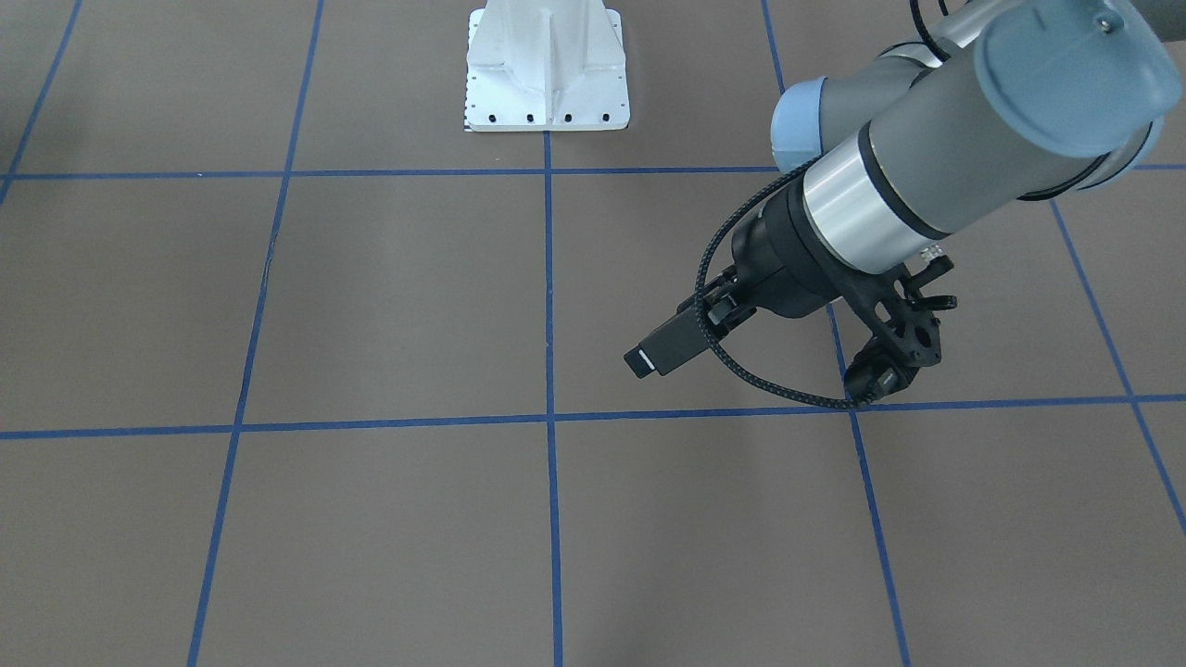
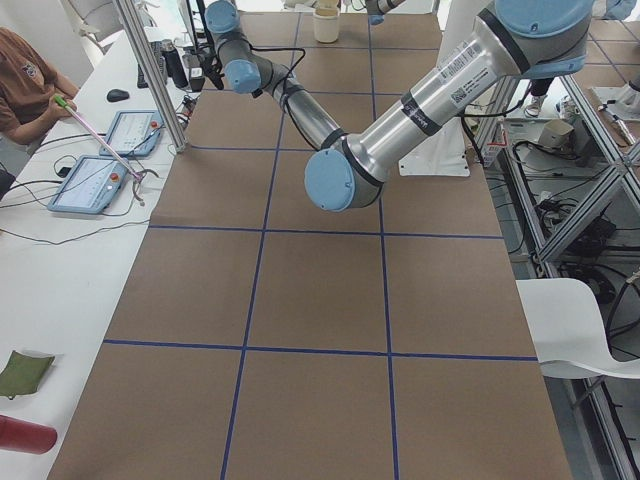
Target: Left arm hands cup to right arm to dump lemon
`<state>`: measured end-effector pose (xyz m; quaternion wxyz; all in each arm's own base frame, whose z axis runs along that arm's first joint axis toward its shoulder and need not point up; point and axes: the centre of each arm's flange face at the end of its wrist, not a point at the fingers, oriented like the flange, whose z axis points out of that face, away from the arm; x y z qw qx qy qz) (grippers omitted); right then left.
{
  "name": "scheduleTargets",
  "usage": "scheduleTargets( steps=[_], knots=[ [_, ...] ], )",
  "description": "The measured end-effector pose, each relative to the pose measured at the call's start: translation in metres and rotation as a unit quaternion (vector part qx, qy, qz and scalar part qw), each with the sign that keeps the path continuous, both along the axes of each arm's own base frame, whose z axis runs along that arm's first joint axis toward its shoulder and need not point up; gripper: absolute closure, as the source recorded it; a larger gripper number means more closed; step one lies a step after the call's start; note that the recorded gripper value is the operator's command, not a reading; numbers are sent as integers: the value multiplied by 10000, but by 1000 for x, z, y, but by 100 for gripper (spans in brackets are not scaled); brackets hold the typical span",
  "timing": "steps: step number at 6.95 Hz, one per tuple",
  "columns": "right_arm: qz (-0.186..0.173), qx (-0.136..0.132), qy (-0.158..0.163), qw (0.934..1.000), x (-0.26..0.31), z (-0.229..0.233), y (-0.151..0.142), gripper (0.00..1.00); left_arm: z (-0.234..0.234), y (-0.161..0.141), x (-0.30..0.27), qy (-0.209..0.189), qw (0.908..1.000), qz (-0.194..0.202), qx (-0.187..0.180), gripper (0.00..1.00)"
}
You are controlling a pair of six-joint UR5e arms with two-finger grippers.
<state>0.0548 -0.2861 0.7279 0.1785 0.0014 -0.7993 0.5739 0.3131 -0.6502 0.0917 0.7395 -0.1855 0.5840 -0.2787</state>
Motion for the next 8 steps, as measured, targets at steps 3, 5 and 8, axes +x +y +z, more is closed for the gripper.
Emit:
scheduleTargets(
  steps=[3, 5, 8],
  knots=[
    [308, 410, 1296, 9902, -2, -1, -1, 83, 2, -1, 2, -10, 10000, 10, -18, 0],
    [391, 745, 2339, 9686, -6, 2, 3, 83, 3, -1, 3, -16, 10000, 16, -28, 0],
    [487, 1179, 3694, 9205, -8, 7, 14, 83, 4, 0, 4, -19, 10000, 27, -31, 0]
  ],
)
